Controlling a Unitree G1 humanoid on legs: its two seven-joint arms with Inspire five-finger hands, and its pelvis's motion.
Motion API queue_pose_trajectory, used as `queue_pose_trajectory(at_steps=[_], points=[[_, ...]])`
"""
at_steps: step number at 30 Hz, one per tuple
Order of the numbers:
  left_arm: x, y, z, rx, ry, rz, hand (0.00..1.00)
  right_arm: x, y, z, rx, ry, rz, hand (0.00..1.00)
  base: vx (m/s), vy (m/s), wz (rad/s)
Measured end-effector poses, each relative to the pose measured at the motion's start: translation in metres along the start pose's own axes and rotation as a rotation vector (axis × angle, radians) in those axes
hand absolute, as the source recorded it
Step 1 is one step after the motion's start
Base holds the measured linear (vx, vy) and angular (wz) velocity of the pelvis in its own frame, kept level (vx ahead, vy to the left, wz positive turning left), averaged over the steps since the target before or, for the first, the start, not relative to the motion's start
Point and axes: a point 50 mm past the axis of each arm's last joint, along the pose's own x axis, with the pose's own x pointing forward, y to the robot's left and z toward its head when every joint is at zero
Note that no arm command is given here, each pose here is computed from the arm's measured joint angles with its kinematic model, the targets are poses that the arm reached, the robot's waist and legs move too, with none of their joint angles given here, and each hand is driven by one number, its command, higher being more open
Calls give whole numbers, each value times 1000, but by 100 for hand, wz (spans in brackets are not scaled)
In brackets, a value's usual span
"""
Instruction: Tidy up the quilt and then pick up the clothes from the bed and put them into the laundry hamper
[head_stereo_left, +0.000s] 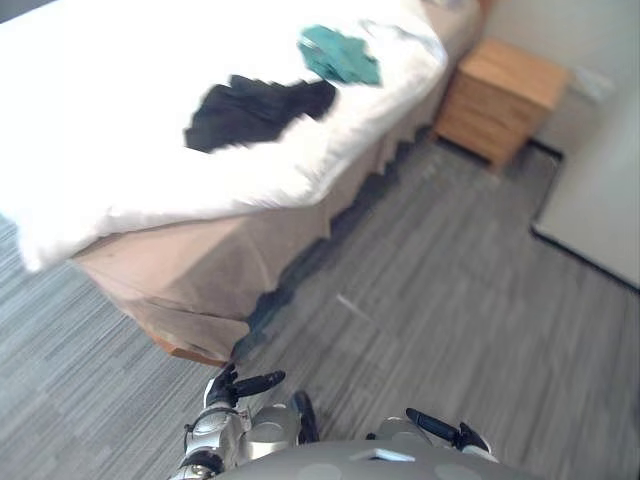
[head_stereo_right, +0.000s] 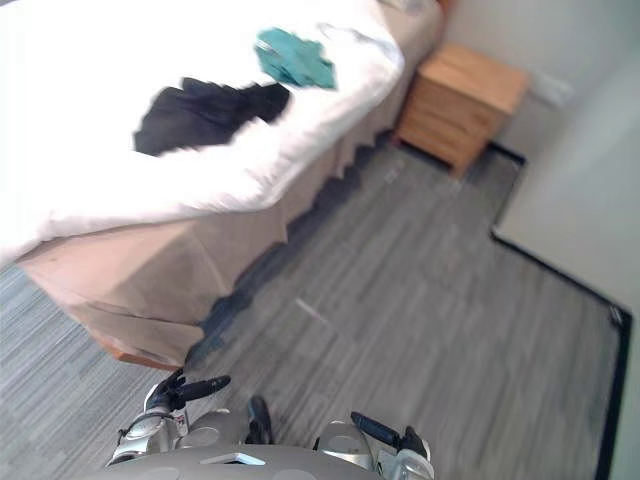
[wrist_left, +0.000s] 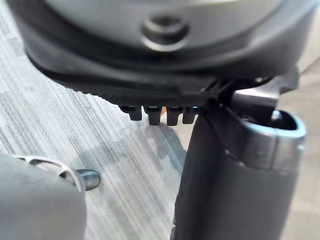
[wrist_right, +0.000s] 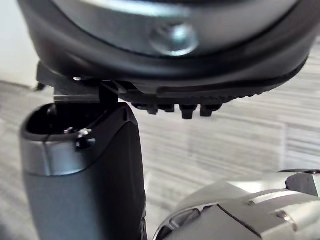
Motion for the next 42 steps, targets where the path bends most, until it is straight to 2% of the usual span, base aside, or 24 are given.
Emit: queue_pose_trajectory(at_steps=[7,8,12,17,22,23,26,28,29,30,34,36,38,42], points=[[0,-3,1,30,-6,-20,100,-2,12,0,23,-17,25,100,350,-371,180],[2,6,5,-7,-13,13,100,-3,20,-2,41,-6,47,100,273,-441,131],[-4,-2,-17,-221,59,44,100,0,6,9,32,-40,16,100,210,-308,89],[-3,4,-6,-287,8,57,100,-3,8,7,-31,-70,37,100,50,-157,92],[-6,4,-21,-313,61,74,100,-3,6,8,12,-68,23,100,63,80,10],[-8,14,-31,-398,92,119,100,-5,-1,-18,38,35,-11,100,117,74,2],[-8,13,-31,-469,102,136,100,-5,-3,-18,35,32,-16,100,17,12,0],[-7,26,-32,-587,108,195,100,-5,-3,-20,34,38,-20,100,-57,-32,-12],[-7,40,-33,-820,112,284,100,-5,-3,-22,33,46,-29,100,-59,-46,-22],[-7,52,-30,-959,103,348,100,-6,-4,-23,33,49,-35,100,-118,-86,-20],[-8,115,4,-1384,-62,557,100,-8,-11,-34,28,78,-61,100,-68,-47,-1],[-10,137,24,-1469,-150,589,100,-9,-15,-40,26,92,-76,100,-19,-4,1],[-18,166,57,-1577,-315,630,100,-11,-19,-47,26,107,-90,100,0,0,0],[-39,190,114,-1579,-571,638,100,-13,-19,-50,9,104,-91,100,-8,14,6]])
